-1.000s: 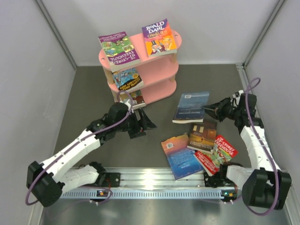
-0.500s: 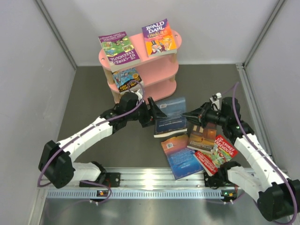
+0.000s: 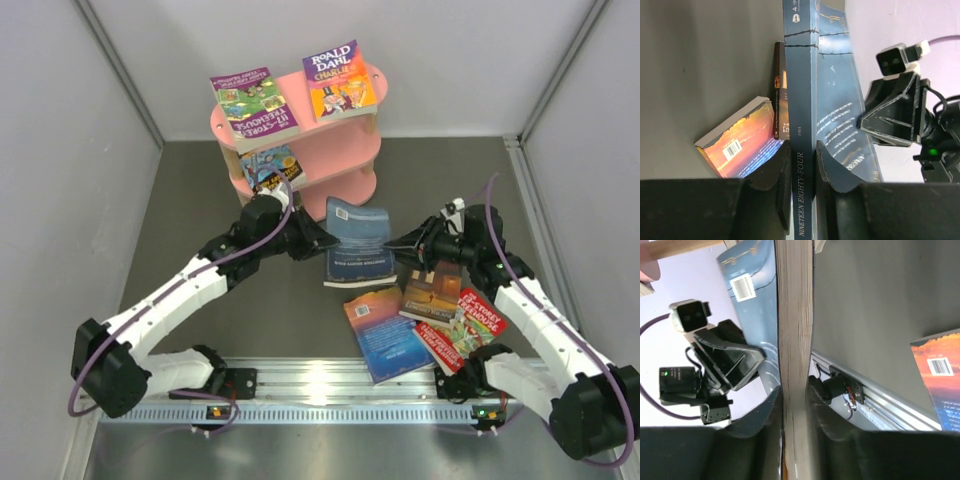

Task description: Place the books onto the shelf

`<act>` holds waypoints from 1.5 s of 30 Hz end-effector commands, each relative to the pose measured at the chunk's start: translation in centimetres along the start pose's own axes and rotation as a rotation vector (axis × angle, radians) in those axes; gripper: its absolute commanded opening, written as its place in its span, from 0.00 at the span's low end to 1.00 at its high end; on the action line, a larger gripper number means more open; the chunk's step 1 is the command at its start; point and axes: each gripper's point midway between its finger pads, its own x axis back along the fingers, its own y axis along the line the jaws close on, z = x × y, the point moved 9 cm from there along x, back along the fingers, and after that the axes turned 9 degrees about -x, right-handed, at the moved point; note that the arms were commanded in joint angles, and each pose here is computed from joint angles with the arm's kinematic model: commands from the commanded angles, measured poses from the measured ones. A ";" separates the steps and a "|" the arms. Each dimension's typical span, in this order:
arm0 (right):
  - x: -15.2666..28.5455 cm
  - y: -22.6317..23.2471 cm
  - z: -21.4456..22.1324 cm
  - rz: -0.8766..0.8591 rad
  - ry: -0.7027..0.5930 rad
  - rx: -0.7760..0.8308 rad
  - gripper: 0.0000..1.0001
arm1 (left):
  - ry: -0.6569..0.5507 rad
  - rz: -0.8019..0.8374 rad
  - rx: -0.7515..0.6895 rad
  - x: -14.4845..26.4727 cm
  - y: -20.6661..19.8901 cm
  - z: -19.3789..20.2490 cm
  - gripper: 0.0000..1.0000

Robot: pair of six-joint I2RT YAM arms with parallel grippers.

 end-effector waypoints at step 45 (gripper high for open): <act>-1.0 -0.2 6.7 -0.181 0.131 0.062 1.00 | -0.390 0.448 0.002 8.7 -11.4 -6.9 0.00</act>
